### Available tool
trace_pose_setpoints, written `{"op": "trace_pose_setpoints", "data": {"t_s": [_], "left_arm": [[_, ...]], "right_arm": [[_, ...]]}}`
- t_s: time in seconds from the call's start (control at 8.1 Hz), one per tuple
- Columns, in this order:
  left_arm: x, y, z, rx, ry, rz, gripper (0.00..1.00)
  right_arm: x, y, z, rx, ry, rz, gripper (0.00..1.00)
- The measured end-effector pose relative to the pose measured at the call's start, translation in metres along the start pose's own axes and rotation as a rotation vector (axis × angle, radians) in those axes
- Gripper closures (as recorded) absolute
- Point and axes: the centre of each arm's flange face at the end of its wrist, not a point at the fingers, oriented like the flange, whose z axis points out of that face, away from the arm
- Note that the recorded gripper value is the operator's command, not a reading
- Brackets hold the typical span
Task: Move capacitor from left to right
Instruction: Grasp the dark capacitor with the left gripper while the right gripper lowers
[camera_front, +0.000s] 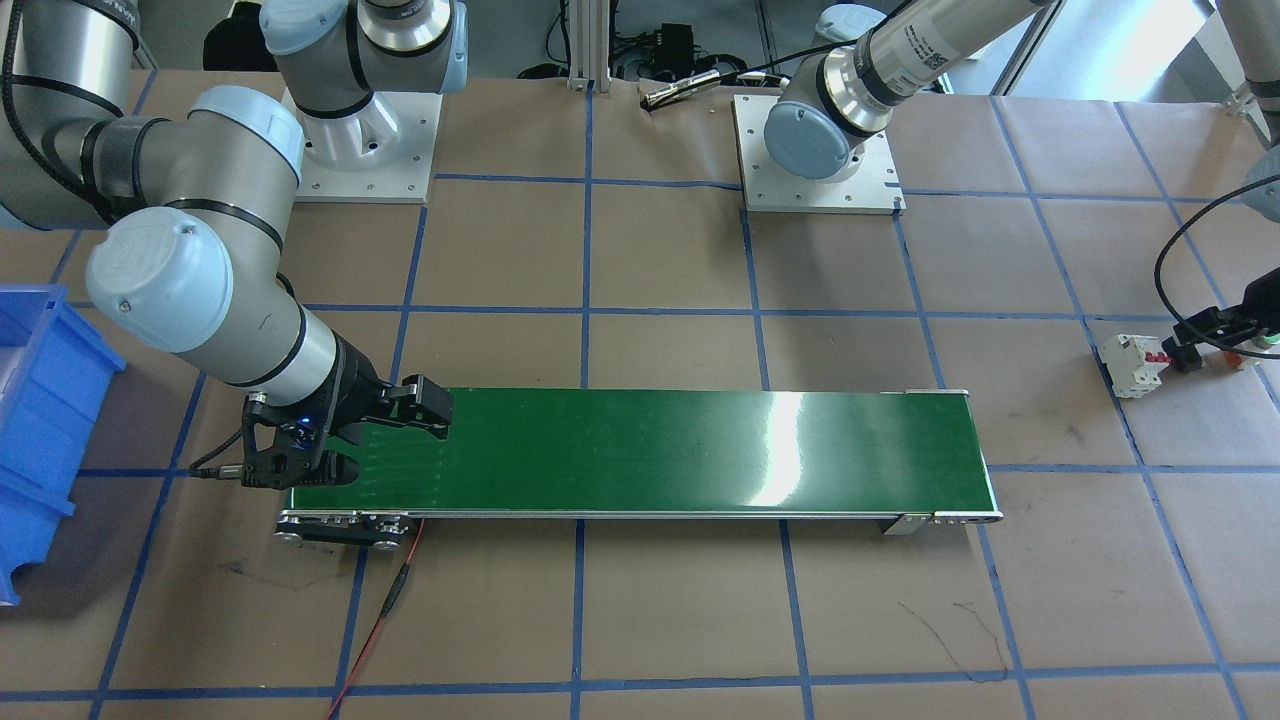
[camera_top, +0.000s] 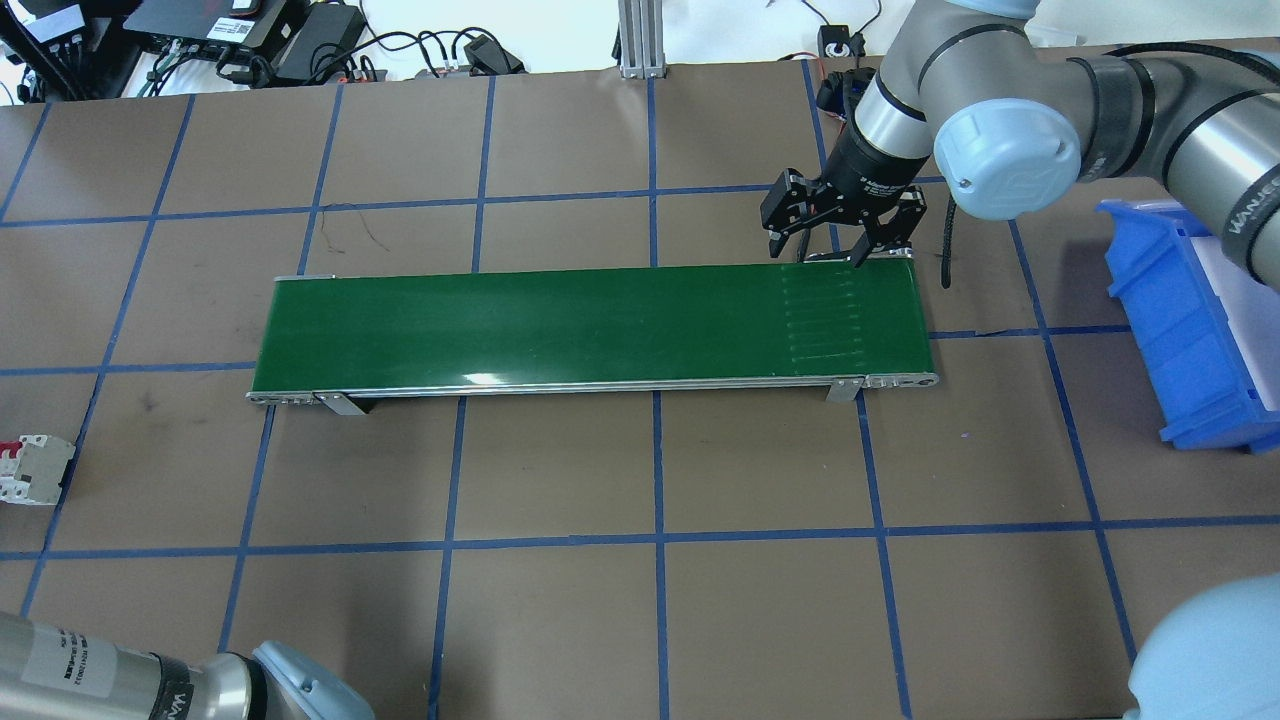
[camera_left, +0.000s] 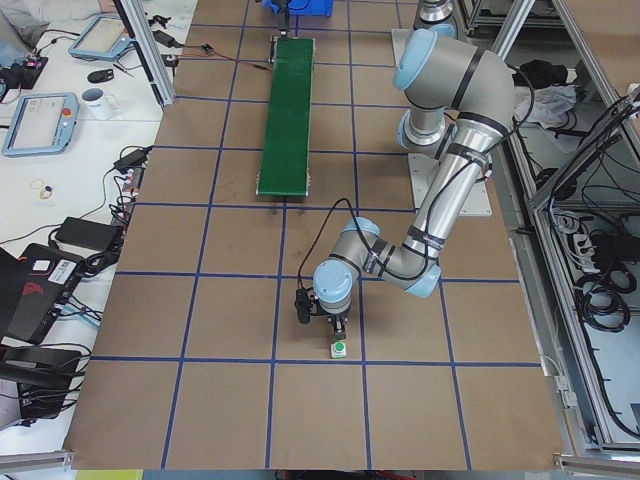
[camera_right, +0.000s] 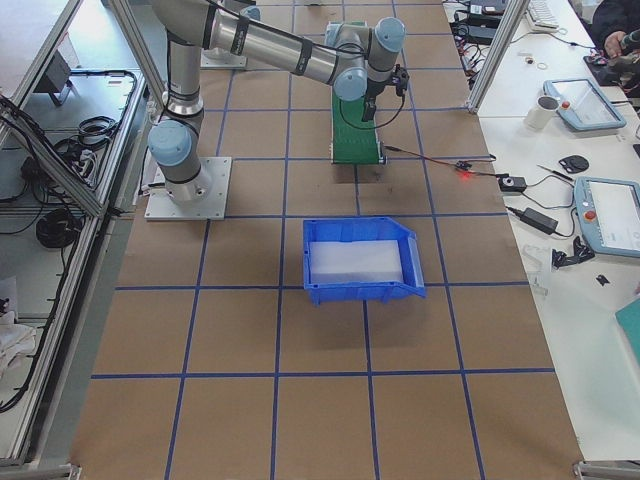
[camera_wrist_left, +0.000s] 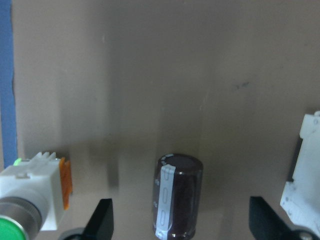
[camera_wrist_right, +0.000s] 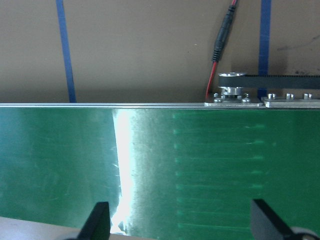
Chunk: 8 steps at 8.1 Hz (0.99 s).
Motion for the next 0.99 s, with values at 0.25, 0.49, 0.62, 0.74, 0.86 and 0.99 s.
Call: {"op": "trace_pose_setpoints", "data": {"t_s": [0.25,0.49,0.62,0.74,0.86,0.99], "left_arm": [[-0.002,0.001,0.004,-0.003,0.002,-0.007,0.12],[-0.005,-0.001,0.008,0.005,-0.007,-0.013,0.24],[-0.005,-0.001,0.009,0.007,-0.01,-0.014,0.37],[-0.005,-0.001,0.01,0.007,-0.011,-0.017,0.5],[-0.003,0.0,0.013,0.004,-0.005,-0.027,0.54],[0.0,0.002,0.016,-0.001,0.003,-0.039,0.56]], "right_arm": [[-0.008,0.0,0.001,-0.001,-0.078,0.003,0.0],[-0.009,-0.001,0.002,-0.009,-0.096,0.009,0.0],[-0.009,-0.001,0.003,-0.011,-0.098,0.009,0.0],[-0.008,-0.001,0.003,-0.012,-0.098,0.009,0.0],[-0.008,-0.001,0.004,-0.014,-0.097,0.007,0.0],[-0.008,-0.001,0.004,-0.015,-0.097,0.005,0.0]]}}
